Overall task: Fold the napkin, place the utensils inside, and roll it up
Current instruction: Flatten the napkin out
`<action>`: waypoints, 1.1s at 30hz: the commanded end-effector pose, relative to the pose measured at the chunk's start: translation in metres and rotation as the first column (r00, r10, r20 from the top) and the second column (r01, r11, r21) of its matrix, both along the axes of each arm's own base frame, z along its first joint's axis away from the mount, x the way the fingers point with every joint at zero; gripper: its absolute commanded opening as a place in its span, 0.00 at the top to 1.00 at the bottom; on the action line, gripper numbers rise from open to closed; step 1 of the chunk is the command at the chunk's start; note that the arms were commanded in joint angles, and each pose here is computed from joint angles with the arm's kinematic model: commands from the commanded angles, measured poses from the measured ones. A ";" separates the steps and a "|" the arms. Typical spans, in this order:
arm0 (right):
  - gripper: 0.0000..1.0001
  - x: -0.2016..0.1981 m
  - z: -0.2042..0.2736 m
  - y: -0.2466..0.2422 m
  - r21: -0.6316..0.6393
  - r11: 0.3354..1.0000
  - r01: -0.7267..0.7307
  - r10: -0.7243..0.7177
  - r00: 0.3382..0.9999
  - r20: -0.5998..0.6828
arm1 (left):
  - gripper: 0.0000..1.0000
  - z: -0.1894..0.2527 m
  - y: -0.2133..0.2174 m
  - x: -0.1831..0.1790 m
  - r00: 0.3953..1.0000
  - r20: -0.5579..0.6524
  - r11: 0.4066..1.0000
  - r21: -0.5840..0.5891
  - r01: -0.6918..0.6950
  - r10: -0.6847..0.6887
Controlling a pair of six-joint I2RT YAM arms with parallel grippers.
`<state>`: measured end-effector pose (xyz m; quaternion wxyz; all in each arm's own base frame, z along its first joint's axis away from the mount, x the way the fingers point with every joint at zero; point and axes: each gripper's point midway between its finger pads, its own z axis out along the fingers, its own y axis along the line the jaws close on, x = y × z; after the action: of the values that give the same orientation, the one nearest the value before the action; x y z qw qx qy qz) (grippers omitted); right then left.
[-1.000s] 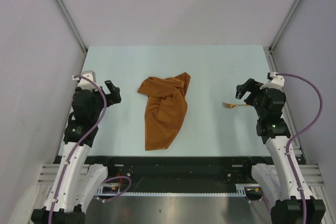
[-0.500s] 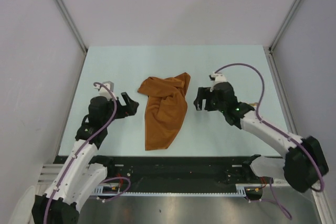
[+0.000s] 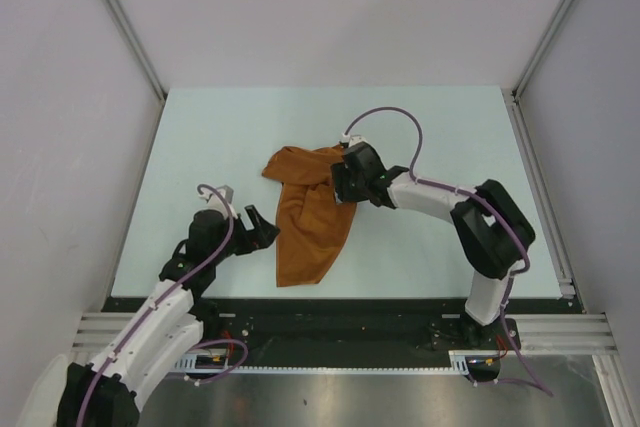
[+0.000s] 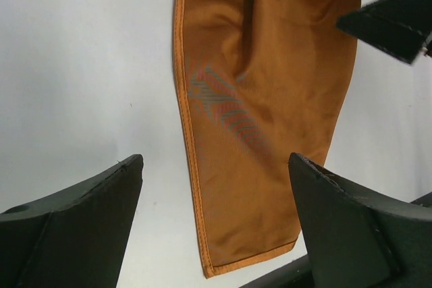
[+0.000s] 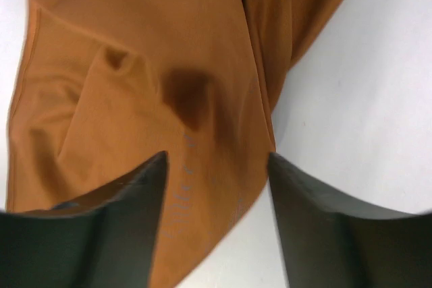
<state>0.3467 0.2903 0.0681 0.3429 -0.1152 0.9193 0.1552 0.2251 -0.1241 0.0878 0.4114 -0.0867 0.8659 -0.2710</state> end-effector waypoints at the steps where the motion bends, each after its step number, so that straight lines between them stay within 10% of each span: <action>1: 0.55 0.022 -0.008 0.013 -0.054 0.999 -0.003 0.004 1.000 0.006 | 0.07 -0.009 -0.010 -0.010 0.999 -0.021 0.999 -0.041 0.026 -0.027; 5: 0.94 0.048 0.003 0.038 -0.026 0.999 -0.027 0.028 0.999 0.039 | 0.09 -0.032 -0.008 -0.026 0.994 -0.108 1.000 -0.004 0.031 -0.031; 11: 1.00 0.105 0.018 0.078 0.009 1.000 -0.023 0.022 0.996 0.083 | 0.18 -0.055 -0.018 -0.050 0.975 -0.212 0.998 -0.007 0.059 -0.060; 19: 0.46 0.099 0.047 0.073 0.044 0.999 -0.028 0.023 0.994 0.106 | 0.27 -0.052 -0.037 -0.055 0.982 -0.187 0.999 -0.009 0.038 -0.039; 33: 0.39 0.010 0.081 -0.006 0.142 0.989 0.039 -0.052 0.994 0.091 | 0.30 -0.060 -0.070 -0.035 0.978 -0.190 0.933 0.330 0.145 -0.085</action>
<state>0.3597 0.2886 0.1255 0.3704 -0.1008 0.9068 0.1744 0.1809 -0.1956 0.0249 0.3022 -0.0109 0.9361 -0.1796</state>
